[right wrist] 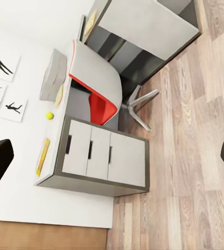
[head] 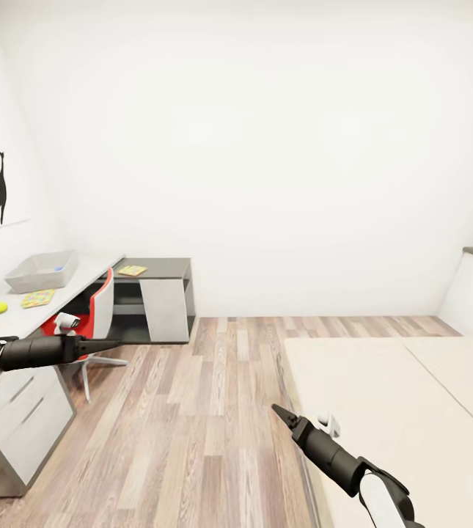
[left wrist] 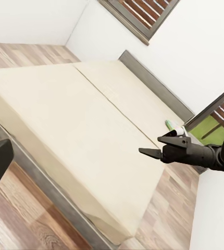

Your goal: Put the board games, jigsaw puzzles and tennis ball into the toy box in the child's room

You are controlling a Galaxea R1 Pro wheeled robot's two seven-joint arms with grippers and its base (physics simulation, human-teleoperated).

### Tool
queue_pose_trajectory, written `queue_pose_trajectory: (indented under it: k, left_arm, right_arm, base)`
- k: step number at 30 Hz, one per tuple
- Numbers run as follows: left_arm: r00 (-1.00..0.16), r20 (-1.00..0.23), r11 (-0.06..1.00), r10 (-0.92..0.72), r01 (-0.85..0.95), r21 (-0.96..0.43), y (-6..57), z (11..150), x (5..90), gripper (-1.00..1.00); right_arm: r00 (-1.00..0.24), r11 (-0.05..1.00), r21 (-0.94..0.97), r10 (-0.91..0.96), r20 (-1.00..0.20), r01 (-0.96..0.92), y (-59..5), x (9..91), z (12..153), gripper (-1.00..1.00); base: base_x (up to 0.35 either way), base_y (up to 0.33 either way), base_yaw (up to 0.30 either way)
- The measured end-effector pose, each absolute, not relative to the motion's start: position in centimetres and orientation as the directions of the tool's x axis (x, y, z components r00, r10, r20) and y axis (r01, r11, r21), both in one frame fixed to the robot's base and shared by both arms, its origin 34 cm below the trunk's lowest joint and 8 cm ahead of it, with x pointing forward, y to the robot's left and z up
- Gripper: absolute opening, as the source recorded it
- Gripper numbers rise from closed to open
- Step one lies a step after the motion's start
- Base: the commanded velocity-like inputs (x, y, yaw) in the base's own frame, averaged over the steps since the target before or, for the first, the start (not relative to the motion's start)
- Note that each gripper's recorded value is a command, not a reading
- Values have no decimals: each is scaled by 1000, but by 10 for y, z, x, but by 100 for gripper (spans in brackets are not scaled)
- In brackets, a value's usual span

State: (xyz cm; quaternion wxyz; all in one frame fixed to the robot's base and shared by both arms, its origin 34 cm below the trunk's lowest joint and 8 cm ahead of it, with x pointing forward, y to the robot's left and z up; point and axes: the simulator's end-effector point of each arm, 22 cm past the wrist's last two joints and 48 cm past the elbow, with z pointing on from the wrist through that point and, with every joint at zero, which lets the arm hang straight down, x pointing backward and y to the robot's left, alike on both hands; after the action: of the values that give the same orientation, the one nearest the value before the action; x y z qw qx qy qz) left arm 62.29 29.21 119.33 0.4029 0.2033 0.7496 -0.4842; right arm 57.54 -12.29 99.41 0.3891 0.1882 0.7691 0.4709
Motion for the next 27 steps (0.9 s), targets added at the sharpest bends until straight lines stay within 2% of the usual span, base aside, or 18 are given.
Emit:
queue_pose_trajectory:
  k: [19, 27]
  left_arm:
    - [-593, -801, 448, -85, 695, -562, 292, 1193, 623, 100]
    - [-593, -801, 448, -86, 695, -562, 292, 1193, 623, 100]
  right_arm:
    - [-626, 489, 869, 655, -424, -77, -125, 575, 994, 100]
    - [-626, 489, 869, 655, -424, -76, -125, 575, 994, 100]
  base:
    - [0, -1, 13]
    - [0, -107, 0]
